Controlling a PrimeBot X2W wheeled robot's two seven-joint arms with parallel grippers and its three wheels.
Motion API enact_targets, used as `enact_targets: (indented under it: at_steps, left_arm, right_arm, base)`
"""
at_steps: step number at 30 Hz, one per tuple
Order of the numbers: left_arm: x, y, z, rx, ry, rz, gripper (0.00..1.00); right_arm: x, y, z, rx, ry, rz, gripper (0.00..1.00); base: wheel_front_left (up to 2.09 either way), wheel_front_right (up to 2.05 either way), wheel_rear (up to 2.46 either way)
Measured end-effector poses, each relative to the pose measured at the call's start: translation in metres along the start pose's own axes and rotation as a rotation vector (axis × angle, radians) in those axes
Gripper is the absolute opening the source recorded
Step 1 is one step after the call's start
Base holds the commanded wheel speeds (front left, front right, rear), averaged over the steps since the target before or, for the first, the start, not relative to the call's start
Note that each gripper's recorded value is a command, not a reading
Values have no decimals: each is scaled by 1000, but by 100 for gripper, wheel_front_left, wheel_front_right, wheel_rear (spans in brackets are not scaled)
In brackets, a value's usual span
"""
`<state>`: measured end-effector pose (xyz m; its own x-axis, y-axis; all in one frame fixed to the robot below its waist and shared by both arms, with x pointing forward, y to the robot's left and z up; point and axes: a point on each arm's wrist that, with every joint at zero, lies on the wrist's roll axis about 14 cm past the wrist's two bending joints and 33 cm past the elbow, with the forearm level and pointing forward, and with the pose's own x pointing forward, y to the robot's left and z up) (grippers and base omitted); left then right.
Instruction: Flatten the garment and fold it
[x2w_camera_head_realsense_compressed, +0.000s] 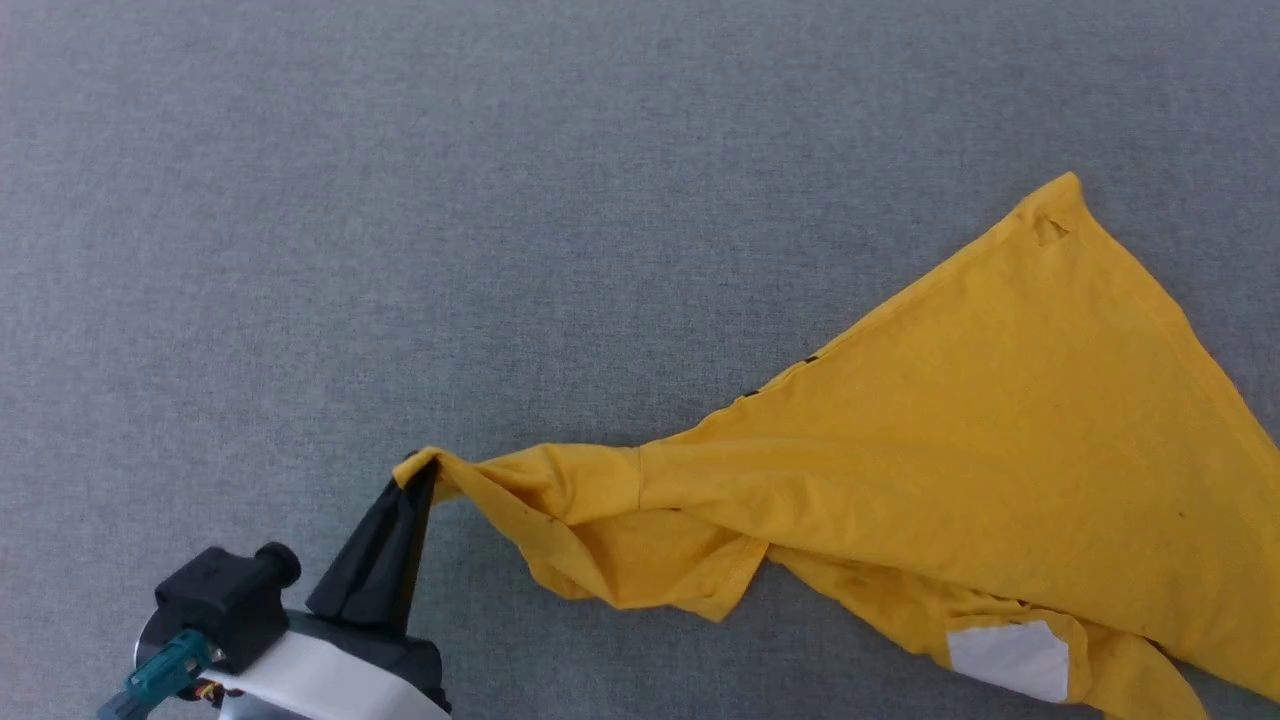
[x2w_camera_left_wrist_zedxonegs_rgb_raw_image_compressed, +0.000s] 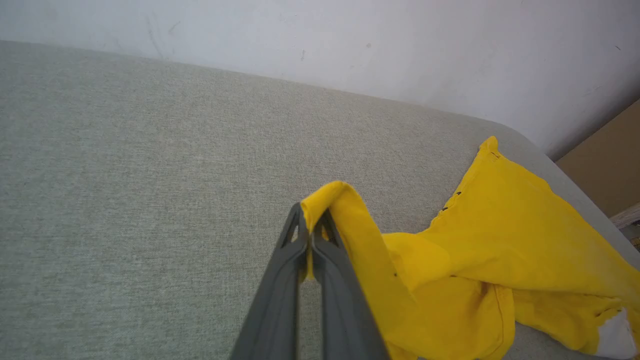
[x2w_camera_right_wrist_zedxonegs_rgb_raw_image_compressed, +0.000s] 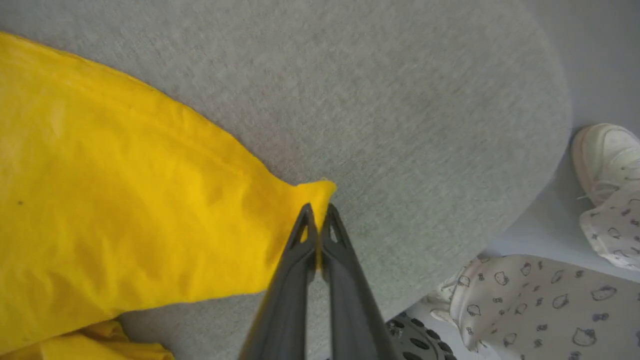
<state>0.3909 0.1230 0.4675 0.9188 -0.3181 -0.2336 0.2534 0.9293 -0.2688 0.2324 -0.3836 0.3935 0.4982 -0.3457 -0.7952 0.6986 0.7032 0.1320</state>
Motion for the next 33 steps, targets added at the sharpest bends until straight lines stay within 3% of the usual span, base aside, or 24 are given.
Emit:
enact_targets:
  at_steps: [4,5,6,10,15,18,22,28,33]
  left_arm:
    - [-1,-6,-2,-7,10,-16,0]
    - [-1,-6,-2,-7,12,-16,0]
    - [-2,-6,-3,-9,13,-16,0]
    - [-4,-9,-3,-11,12,-27,0]
    - [-9,-11,-1,-13,2,-29,0]
    - [-10,-10,2,-16,-9,-23,0]
    - [-6,-9,4,-15,-19,-19,0]
    - [5,-8,2,-20,-20,-26,0]
    - [11,-7,1,-17,-20,-35,0]
  right_arm:
    - [17,20,-30,3,26,66,0]
    - [18,24,-30,-12,10,73,30]
    - [19,26,-27,-17,-14,76,100]
    - [12,50,0,-58,-118,139,100]
    - [-35,91,72,-99,-338,271,100]
    - [-58,119,108,-169,-454,330,100]
    - [-61,164,143,-289,-546,385,100]
    - [-18,247,131,-477,-454,493,100]
    - [30,278,97,-611,-270,486,100]
  base:
    - [0,0,0]
    - [0,0,0]
    - [0,0,0]
    - [0,0,0]
    - [0,0,0]
    - [0,0,0]
    - [0,0,0]
    - [0,0,0]
    - [0,0,0]
